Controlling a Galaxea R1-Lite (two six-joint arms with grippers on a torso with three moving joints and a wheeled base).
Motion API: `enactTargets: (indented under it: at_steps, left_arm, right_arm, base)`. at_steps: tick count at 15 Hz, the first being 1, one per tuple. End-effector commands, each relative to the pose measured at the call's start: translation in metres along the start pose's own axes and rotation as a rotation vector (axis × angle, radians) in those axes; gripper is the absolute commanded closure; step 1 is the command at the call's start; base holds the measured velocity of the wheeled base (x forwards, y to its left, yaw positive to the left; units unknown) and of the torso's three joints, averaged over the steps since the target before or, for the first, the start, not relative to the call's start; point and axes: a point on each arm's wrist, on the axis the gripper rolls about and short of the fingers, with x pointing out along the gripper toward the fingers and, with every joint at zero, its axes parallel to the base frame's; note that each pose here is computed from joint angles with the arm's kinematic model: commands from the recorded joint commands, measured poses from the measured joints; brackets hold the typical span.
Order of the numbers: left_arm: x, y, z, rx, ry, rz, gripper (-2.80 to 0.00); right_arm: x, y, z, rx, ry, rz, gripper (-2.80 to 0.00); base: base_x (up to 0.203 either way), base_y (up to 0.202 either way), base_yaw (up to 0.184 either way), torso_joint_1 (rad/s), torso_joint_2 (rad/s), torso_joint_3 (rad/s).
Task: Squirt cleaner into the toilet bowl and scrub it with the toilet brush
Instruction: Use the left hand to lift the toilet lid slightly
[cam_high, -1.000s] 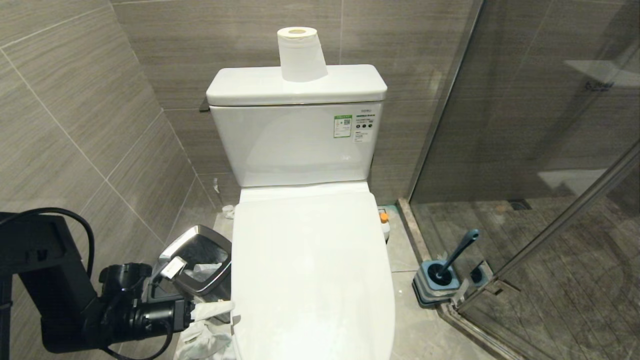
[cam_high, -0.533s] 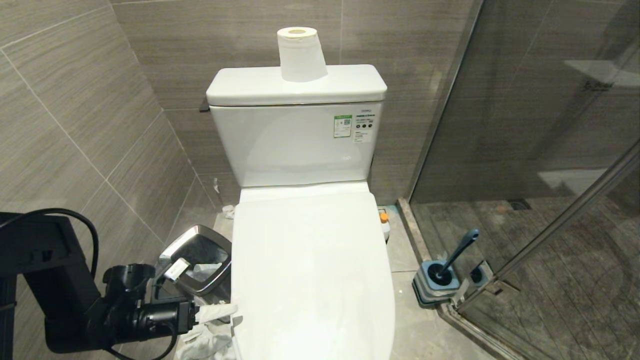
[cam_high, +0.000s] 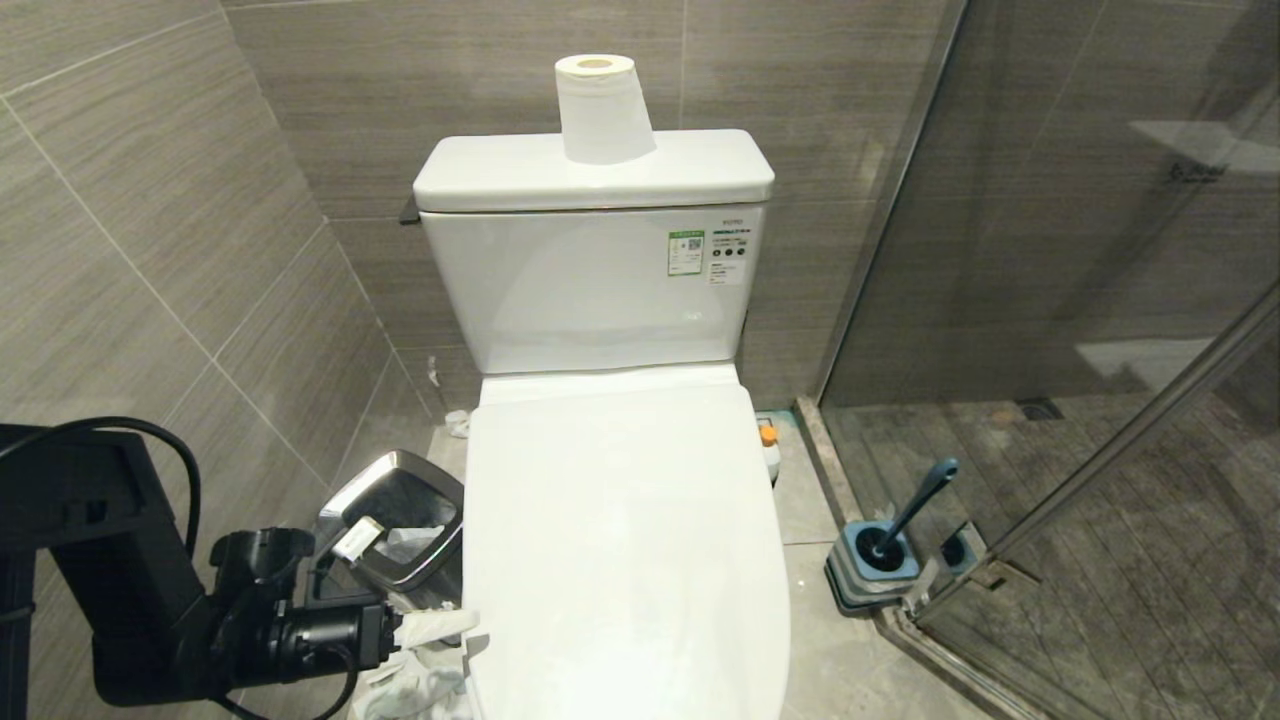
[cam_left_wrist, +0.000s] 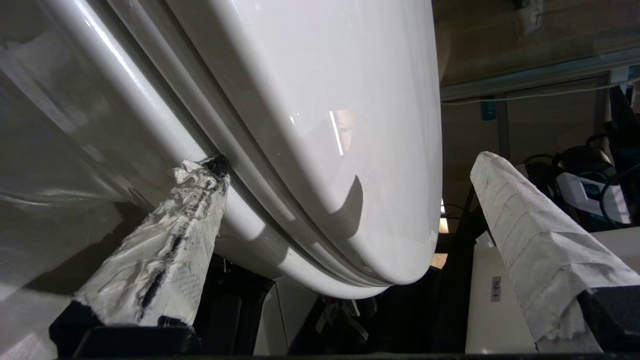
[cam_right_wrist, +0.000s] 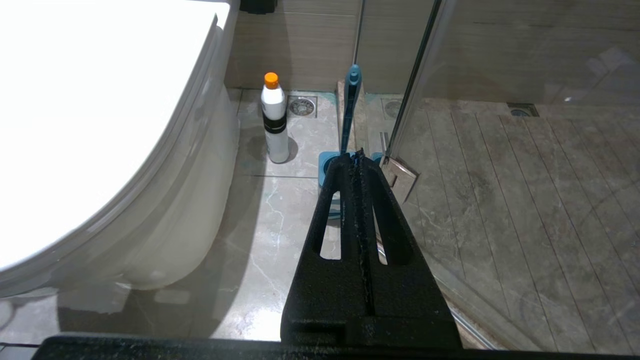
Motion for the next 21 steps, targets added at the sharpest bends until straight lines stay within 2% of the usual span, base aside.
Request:
enactTargets:
  at_steps: [1,7,21]
  left_arm:
    - [0.0026,-0.0002,-0.0005,0.005,0.006,-0.002,-2.8]
    - [0.0091,0.0011,-0.0005,0.039,0.025,0.065,-2.8]
    - [0.0106,-0.0087,0.0021,0.033,0.029,-0.015,-2.8]
  right_arm:
    - [0.0001,0.0,0.0,0.0,0.001,0.0,0.0]
    - [0.0001,0.0,0.0,0.0,0.001,0.0,0.0]
    - [0.0001,0.0,0.0,0.0,0.001,0.0,0.0]
  base:
    - [0.0,0.0,0.0,0.0,0.0,0.0]
    - [0.0,0.0,0.0,0.0,0.0,0.0]
    - [0.0,0.0,0.0,0.0,0.0,0.0]
